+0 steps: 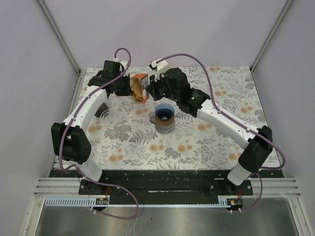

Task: Place the coffee filter in the dripper

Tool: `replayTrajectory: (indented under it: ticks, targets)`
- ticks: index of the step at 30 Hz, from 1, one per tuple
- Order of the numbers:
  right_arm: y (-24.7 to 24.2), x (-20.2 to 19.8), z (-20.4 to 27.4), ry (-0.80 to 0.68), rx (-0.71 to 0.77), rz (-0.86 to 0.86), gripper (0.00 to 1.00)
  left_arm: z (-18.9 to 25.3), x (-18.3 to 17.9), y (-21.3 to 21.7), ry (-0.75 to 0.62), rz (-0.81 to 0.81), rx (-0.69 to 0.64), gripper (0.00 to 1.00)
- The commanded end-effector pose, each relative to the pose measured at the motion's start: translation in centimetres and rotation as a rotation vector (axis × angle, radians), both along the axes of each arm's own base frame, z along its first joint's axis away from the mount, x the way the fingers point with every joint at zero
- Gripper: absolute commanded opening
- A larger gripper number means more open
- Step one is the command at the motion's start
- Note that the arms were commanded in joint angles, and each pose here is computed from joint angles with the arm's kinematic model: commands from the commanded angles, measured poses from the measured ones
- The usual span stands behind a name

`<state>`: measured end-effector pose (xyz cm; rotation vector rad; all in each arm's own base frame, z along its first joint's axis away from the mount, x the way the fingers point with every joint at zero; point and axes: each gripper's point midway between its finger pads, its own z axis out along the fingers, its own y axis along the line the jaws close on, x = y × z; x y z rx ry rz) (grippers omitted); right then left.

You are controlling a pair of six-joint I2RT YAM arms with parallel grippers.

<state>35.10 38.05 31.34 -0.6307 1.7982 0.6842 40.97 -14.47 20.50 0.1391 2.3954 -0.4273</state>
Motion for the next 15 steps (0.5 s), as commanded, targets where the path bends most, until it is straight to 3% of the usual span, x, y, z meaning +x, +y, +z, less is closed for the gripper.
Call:
replayTrajectory:
  ticks: [1,2,8,10,15]
  targets:
    - [-0.6,-0.2,1.9,-0.038,0.038,0.005,0.0,2.5,1.6,0.1,-0.099,0.0,-0.018,0.0]
    - [-0.1,-0.4,1.7,-0.041,0.042,0.034,0.0,2.7,1.5,-0.1,-0.098,-0.005,-0.031,0.0]
    - [2.9,0.0,1.0,-0.06,0.051,0.121,0.31,3.9,0.9,-0.6,-0.11,-0.016,-0.074,0.0]
    - [3.9,0.0,0.6,-0.072,0.034,0.143,0.38,3.9,0.8,-0.7,-0.102,-0.018,-0.078,0.0]
    - [5.5,1.4,-1.0,-0.072,-0.012,0.132,0.42,3.8,0.5,-1.2,-0.083,-0.028,-0.102,0.0]
